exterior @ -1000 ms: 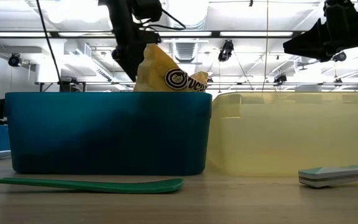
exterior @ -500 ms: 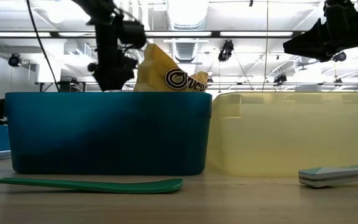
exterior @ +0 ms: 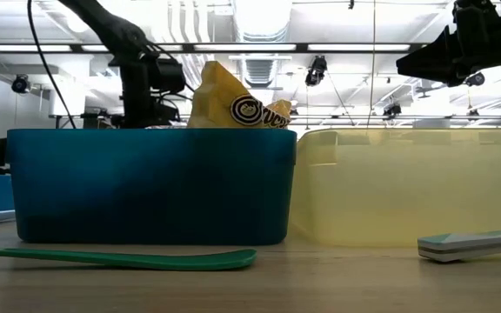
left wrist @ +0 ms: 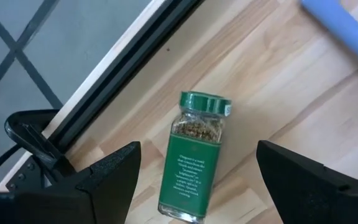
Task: Pick & Place Food Item
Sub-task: Put the green spice bottle into the black bin
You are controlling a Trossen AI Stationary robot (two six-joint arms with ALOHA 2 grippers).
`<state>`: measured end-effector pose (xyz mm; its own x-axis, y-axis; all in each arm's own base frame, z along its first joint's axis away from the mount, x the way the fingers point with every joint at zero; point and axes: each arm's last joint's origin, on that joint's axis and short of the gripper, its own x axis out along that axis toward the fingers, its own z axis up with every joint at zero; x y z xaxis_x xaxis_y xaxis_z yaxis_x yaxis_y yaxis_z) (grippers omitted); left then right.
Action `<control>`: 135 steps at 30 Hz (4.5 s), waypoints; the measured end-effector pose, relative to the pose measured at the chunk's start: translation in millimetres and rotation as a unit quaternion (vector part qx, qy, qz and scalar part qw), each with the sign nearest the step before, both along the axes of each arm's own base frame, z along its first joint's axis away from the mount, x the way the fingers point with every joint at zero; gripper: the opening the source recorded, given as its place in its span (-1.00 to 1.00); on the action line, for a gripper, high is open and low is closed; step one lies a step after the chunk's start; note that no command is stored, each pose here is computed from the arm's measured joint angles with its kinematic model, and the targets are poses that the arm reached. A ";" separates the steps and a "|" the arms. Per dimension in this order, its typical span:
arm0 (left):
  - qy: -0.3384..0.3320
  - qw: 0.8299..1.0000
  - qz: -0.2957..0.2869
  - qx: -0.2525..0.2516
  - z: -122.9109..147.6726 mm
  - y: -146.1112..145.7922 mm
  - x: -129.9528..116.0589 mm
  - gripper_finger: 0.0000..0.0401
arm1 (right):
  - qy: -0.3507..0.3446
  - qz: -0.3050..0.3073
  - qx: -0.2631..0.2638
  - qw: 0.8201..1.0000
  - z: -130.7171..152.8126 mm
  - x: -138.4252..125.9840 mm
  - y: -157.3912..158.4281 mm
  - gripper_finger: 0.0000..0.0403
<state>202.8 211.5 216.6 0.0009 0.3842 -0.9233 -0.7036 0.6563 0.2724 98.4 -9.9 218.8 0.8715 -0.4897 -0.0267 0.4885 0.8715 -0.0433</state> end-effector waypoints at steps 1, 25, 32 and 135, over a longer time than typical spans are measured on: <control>0.001 1.000 -0.004 0.001 -1.0 -0.2 0.0 0.60 | 0.000 0.000 0.000 1.000 0.0 0.0 0.0 -0.01; 0.005 1.000 0.001 -0.019 -38.8 11.3 -7.8 0.60 | 0.000 0.000 0.000 1.000 0.2 -0.1 0.0 -0.01; 0.016 0.999 0.009 -0.043 -55.0 17.9 -8.4 0.60 | 0.000 0.000 0.000 1.000 0.1 -0.1 0.0 -0.01; -0.029 0.998 -0.019 -0.058 -14.6 0.6 13.4 -0.01 | 0.000 0.000 0.000 1.000 0.1 0.0 0.0 -0.01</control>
